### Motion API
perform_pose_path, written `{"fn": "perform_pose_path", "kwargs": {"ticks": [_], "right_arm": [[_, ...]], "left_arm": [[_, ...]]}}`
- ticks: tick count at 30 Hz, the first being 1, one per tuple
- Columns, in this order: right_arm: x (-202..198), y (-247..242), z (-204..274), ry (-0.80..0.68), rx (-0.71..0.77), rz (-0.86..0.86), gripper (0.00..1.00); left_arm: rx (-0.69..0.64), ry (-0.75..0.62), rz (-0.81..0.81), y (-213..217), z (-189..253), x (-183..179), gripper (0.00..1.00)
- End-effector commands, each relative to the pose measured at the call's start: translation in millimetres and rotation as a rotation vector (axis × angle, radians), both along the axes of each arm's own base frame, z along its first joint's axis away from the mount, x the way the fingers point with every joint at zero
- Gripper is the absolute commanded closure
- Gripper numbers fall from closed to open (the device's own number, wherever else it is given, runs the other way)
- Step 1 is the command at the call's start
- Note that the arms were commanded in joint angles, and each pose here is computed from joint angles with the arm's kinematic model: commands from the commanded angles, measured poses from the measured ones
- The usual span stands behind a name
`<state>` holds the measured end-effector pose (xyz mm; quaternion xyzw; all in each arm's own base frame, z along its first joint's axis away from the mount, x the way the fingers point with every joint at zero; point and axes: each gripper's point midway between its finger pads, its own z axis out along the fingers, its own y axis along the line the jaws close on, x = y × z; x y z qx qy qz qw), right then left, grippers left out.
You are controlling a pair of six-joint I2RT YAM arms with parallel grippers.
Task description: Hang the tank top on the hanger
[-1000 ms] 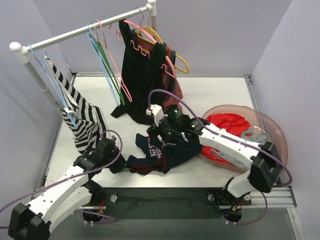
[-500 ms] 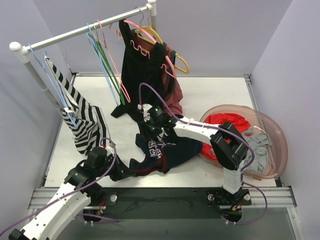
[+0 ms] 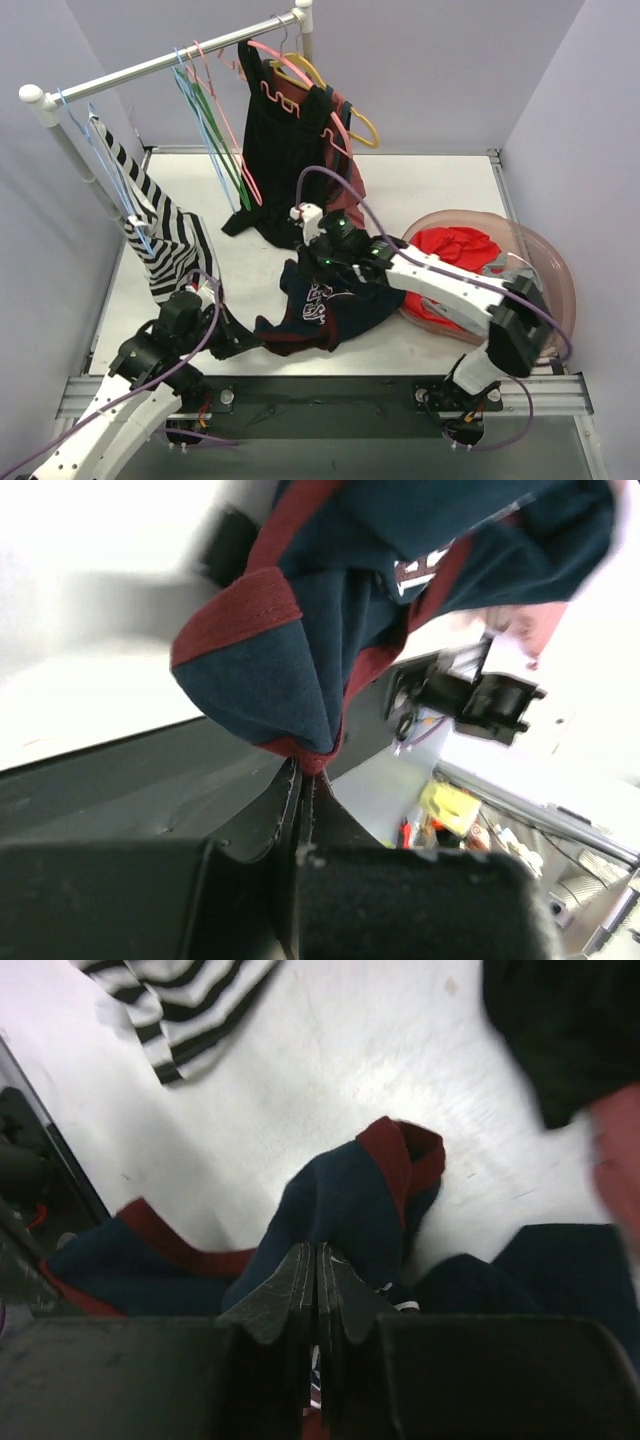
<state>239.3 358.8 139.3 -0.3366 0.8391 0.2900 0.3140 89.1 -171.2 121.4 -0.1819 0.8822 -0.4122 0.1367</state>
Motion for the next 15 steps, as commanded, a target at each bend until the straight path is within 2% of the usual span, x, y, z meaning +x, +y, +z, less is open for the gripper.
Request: {"fn": "perform_pose_path", "kwargs": {"ticks": [1,4,5,7,8,9,10,11,15], "right_arm": [[14,-28,93,-0.285,0.045,0.073,1.00],[38,-50,147,-0.398,0.060,0.050,1.00],[45,-53,180,-0.451,0.098,0.038,1.00],[61,-72,205,-0.509,0.095,0.011,1.00],[61,-74,222,-0.537,0.118,0.023,1.00],[66,-82,247,-0.586,0.141,0.011,1.00],[66,-86,260,-0.614,0.154,0.014,1.00],[67,-88,269,-0.637,0.162,0.012,1.00],[70,-103,304,-0.702,0.200,-0.016,1.00]], "left_arm": [[0.047,-0.207,0.071,15,62,22,1.00],[0.135,-0.304,0.114,27,91,41,1.00],[0.134,-0.404,0.116,30,128,47,1.00],[0.224,-0.441,0.149,40,148,61,1.00],[0.229,-0.535,0.153,45,185,64,1.00],[0.259,-0.575,0.177,52,203,69,1.00],[0.327,-0.573,0.202,59,207,79,1.00],[0.333,-0.658,0.222,66,242,80,1.00],[0.405,-0.744,0.242,75,280,93,1.00]]}}
